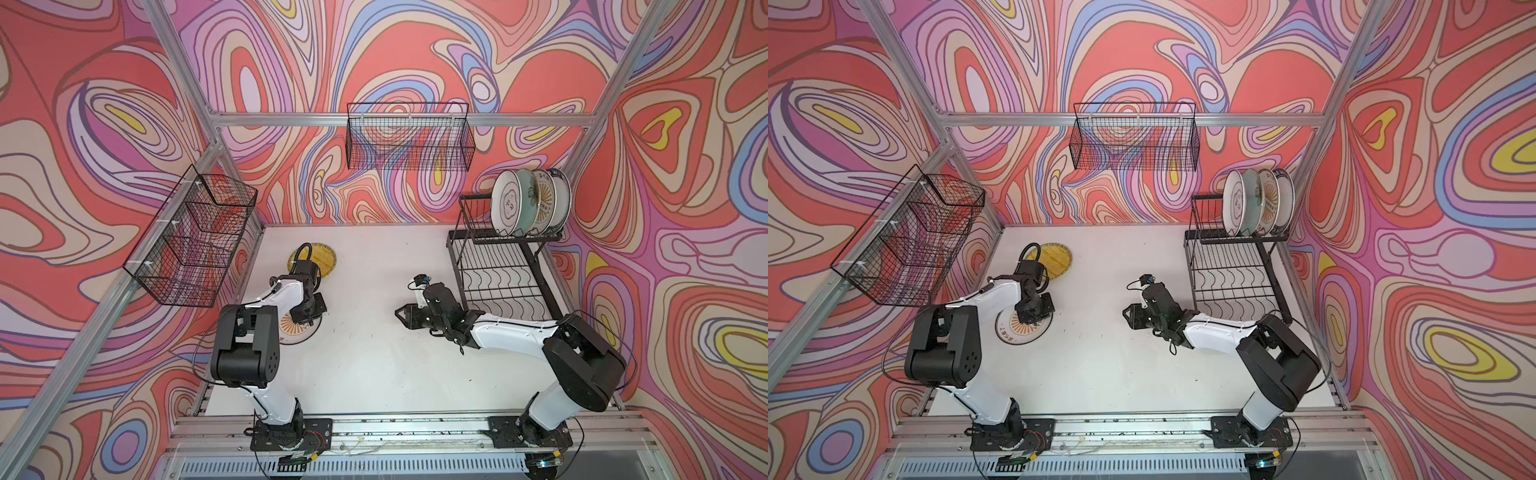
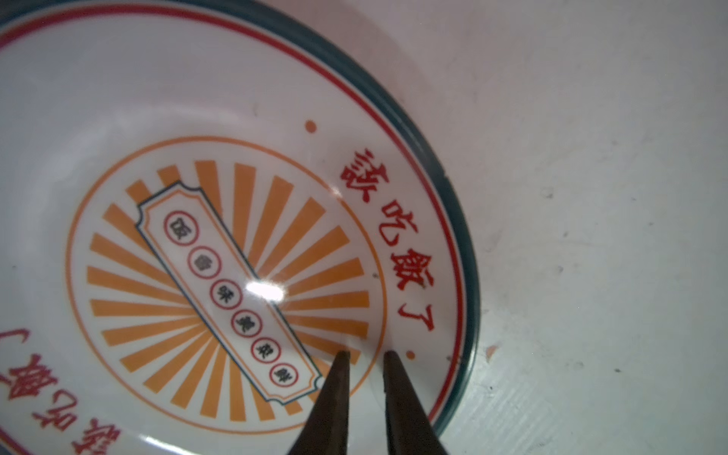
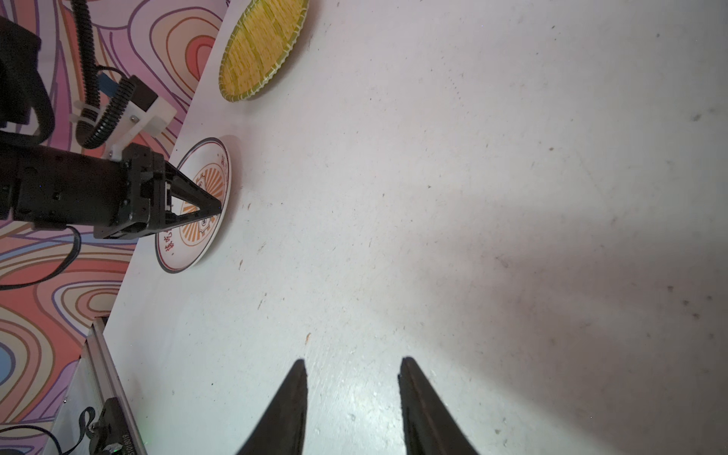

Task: Load plates into a dish rack
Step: Move the plate at the center of the table.

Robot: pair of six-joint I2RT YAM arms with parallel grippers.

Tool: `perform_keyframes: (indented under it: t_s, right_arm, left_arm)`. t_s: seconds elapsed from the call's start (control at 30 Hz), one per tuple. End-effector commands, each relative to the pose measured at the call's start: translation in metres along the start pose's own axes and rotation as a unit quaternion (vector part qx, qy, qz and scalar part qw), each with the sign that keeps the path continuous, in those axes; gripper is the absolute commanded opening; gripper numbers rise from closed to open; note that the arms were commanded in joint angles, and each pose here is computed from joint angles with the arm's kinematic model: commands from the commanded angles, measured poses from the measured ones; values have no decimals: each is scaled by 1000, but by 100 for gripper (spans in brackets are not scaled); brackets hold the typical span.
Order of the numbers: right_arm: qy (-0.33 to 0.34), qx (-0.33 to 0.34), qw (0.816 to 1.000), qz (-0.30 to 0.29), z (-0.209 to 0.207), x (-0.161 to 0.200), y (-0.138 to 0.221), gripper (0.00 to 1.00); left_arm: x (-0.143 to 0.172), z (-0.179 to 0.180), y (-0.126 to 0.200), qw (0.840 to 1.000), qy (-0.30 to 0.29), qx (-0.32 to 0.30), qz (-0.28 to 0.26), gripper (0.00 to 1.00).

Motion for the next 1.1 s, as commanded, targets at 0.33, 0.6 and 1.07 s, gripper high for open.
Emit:
perform_keyframes:
  t_s: [0.33,0.6,1.07]
  right_arm:
    - [18,10,1000,-22,6,-11,10,39]
    - [20,20,999,-24,4,-11,13,39]
    - [15,63,997,-34,-8,-11,23,41]
  left_arm:
    - [16,-46,-2,997,-36,61,16,20]
    - [25,-90,-7,993,-67,98,28,20]
    - [47,-196,-5,970,-124,206,26,21]
Point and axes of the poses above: each gripper's point midway between its finger pads, its own y axis back along the fingers, its own z axis along the line the jaws close on, x = y × z, the point moved 6 cm from there along y, back along the fingers, and after that the axes turned 2 degrees about -y, right-handed, at the moved point
